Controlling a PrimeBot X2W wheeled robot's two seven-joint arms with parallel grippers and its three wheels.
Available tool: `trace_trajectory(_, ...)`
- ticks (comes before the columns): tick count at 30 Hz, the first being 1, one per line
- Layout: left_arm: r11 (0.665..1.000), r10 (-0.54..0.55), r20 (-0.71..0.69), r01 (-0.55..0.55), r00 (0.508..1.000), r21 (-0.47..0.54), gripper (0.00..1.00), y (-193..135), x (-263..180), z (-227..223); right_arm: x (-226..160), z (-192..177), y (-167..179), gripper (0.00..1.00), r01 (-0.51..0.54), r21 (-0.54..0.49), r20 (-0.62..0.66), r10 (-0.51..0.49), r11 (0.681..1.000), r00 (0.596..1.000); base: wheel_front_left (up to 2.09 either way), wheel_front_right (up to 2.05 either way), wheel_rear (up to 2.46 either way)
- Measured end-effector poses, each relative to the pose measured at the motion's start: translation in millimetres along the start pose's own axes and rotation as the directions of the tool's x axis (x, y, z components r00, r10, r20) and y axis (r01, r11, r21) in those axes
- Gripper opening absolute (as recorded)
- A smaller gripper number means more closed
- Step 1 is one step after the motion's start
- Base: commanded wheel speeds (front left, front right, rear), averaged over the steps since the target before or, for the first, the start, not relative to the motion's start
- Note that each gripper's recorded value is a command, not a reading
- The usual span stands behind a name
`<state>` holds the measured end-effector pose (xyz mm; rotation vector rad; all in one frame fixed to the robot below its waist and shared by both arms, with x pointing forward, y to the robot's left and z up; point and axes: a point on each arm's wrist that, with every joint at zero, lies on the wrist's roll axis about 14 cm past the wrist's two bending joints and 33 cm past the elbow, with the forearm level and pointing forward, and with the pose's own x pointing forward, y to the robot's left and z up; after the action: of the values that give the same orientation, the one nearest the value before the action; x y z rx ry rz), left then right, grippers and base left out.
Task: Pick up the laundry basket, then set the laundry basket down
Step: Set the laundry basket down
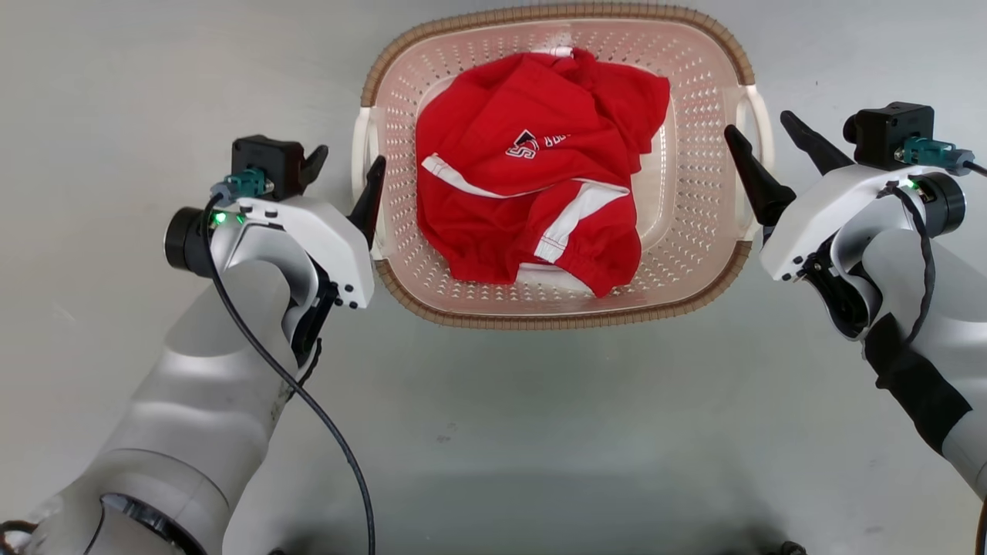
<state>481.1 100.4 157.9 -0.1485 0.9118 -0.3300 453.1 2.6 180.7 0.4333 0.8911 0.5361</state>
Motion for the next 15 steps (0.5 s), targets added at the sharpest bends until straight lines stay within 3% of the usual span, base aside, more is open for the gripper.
trace_trajectory(15,0.999,0.032,0.137,-0.027,0.99,-0.039,1.0,-4.6,-54.5,38.8,-36.4,50.8,31.2,1.0,-0.005,-0.048,0.124,0.011,0.999,0.992,0.0,0.0,0.0)
